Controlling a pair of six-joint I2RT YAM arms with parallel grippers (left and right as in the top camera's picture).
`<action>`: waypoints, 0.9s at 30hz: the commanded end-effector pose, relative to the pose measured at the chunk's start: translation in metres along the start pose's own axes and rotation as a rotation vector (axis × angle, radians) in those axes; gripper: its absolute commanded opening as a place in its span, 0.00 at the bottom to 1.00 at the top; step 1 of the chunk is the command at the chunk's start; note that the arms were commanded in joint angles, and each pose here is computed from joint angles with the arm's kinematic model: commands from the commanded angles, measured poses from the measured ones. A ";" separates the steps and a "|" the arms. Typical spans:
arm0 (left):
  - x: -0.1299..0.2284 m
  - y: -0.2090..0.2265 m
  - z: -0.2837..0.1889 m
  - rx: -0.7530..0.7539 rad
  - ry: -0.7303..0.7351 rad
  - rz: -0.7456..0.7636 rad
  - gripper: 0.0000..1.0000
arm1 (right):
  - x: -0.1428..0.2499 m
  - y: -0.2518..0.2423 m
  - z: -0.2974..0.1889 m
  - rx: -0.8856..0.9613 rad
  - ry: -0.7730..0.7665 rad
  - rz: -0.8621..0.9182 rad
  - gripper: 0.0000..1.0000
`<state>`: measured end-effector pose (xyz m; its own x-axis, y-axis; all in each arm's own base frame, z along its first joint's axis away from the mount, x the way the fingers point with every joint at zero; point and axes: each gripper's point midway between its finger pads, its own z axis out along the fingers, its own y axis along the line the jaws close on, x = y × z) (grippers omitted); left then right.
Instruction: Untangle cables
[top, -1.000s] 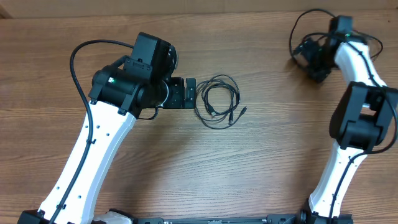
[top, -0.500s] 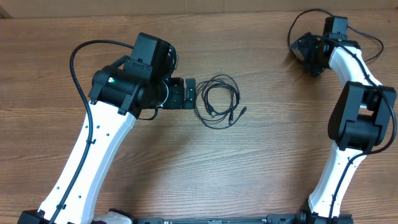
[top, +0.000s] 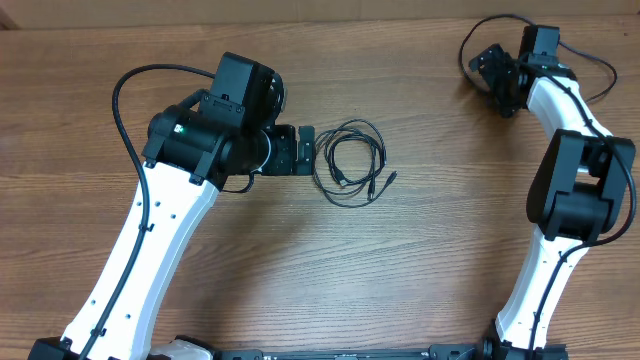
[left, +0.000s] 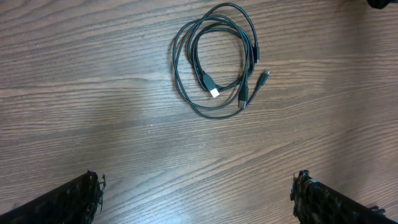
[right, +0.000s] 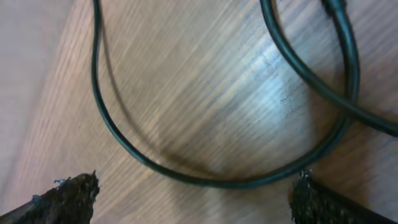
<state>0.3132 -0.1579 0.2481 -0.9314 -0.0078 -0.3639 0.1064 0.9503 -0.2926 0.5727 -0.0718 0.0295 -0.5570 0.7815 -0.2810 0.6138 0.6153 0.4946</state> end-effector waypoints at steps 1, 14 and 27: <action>-0.001 0.000 0.000 -0.004 -0.005 -0.012 1.00 | -0.031 0.017 -0.037 -0.039 -0.049 -0.018 1.00; -0.001 0.000 0.000 -0.004 -0.003 -0.012 0.99 | -0.091 -0.082 -0.110 0.182 -0.124 0.144 1.00; -0.001 0.000 0.000 -0.004 -0.003 -0.012 0.99 | -0.078 -0.115 -0.060 0.222 -0.054 0.175 1.00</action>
<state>0.3132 -0.1579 0.2481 -0.9316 -0.0077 -0.3635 0.1063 0.9503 -0.2925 0.5085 -0.2126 0.0508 -0.3926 0.8849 -0.2505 0.8129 0.4613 0.3555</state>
